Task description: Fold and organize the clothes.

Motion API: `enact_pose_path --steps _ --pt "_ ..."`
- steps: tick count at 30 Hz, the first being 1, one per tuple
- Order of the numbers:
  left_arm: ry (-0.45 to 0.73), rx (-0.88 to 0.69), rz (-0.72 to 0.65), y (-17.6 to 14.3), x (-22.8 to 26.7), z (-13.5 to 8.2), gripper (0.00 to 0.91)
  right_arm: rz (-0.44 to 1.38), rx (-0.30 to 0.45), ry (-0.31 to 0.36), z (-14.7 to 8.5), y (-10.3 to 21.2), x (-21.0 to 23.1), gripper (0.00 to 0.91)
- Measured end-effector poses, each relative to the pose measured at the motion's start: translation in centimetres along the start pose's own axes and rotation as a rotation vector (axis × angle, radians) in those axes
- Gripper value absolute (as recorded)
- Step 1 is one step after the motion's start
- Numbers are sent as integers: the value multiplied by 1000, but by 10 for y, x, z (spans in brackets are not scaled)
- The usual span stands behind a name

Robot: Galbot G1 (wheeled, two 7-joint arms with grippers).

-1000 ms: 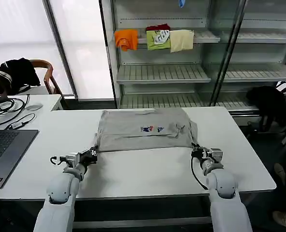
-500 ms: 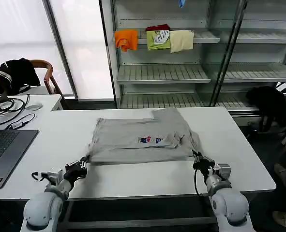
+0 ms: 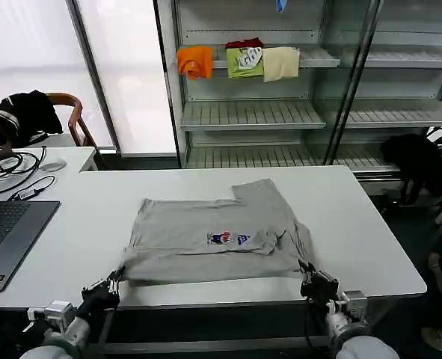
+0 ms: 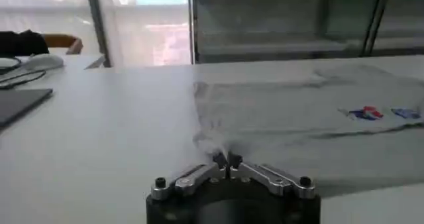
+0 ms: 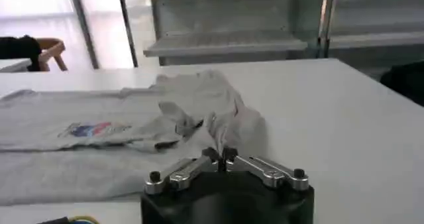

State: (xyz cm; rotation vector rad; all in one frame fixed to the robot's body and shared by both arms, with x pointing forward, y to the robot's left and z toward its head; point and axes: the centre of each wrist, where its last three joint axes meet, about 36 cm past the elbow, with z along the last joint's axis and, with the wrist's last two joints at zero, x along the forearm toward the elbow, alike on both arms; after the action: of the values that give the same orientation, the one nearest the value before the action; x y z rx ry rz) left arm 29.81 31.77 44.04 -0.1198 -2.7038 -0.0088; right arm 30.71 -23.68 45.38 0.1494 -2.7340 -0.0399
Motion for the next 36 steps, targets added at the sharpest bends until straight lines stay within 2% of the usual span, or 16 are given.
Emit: enact_pose_path --steps 5,8,13,17,24,30,36 --pt "4 13 -19 -5 11 2 907 11 -10 -18 -2 2 7 907" --pt "-8 19 -40 -5 16 -2 907 25 -16 -56 -9 3 11 907" --pt "-50 30 -74 -4 24 -15 907 37 -20 -131 -25 5 7 907" --pt "-99 42 -82 -2 20 -29 907 33 -23 -185 -41 8 -13 907" --pt "-180 74 -65 7 -26 -56 907 21 -28 -224 -70 11 -92 907" --pt "-206 76 -34 14 -85 -81 907 29 -22 -190 -91 11 -182 907" --pt "-175 47 -20 19 -149 -101 907 51 4 -138 -110 5 -262 907"
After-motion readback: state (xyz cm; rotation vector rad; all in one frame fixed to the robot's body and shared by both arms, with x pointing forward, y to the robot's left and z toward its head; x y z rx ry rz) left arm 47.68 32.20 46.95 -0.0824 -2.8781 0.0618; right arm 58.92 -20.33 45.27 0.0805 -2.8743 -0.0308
